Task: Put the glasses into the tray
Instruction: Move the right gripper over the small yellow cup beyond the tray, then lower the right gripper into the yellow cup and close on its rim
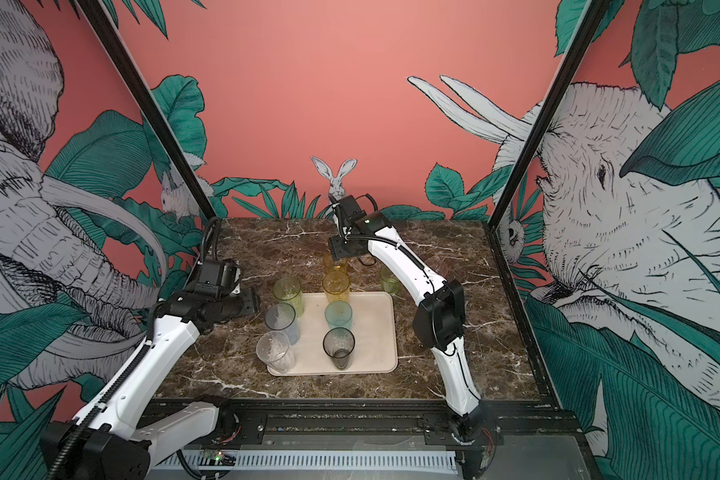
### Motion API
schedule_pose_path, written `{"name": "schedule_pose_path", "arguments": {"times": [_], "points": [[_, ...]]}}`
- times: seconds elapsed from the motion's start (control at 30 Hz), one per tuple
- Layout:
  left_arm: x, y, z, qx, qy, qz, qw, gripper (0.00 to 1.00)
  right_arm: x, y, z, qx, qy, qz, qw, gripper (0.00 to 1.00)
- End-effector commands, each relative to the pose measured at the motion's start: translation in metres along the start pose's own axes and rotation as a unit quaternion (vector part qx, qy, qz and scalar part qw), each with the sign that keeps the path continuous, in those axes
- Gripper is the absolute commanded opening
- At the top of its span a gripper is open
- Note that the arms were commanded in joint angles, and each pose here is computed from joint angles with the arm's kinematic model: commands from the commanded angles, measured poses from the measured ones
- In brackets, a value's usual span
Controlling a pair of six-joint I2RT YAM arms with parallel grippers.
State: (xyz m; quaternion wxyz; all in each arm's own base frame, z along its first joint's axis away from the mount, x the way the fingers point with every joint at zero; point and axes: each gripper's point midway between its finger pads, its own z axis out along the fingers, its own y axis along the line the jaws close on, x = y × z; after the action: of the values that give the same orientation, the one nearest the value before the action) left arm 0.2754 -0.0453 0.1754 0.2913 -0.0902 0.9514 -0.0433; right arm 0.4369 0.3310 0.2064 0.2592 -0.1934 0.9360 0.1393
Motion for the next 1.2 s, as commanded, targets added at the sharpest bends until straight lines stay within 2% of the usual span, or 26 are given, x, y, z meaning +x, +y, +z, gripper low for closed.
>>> {"name": "schedule_pose_path", "arguments": {"times": [0.0,0.53,0.9,1.17], "points": [[0.003,0.003,-0.003,-0.002,0.000,-0.009,1.000,0.68,-0.004,-0.005,0.000,-0.001,-0.001,0.014,1.000,0.69],[0.009,0.006,0.006,-0.007,0.005,-0.007,1.000,0.68,-0.011,-0.035,0.049,0.023,0.004,0.049,0.999,0.69],[0.009,0.005,0.006,-0.006,0.007,-0.008,1.000,0.68,-0.016,-0.039,0.079,0.006,0.006,0.071,0.997,0.58],[0.010,0.005,0.005,-0.005,0.008,-0.009,1.000,0.68,-0.011,-0.036,0.098,-0.008,0.016,0.078,0.997,0.56]]}}
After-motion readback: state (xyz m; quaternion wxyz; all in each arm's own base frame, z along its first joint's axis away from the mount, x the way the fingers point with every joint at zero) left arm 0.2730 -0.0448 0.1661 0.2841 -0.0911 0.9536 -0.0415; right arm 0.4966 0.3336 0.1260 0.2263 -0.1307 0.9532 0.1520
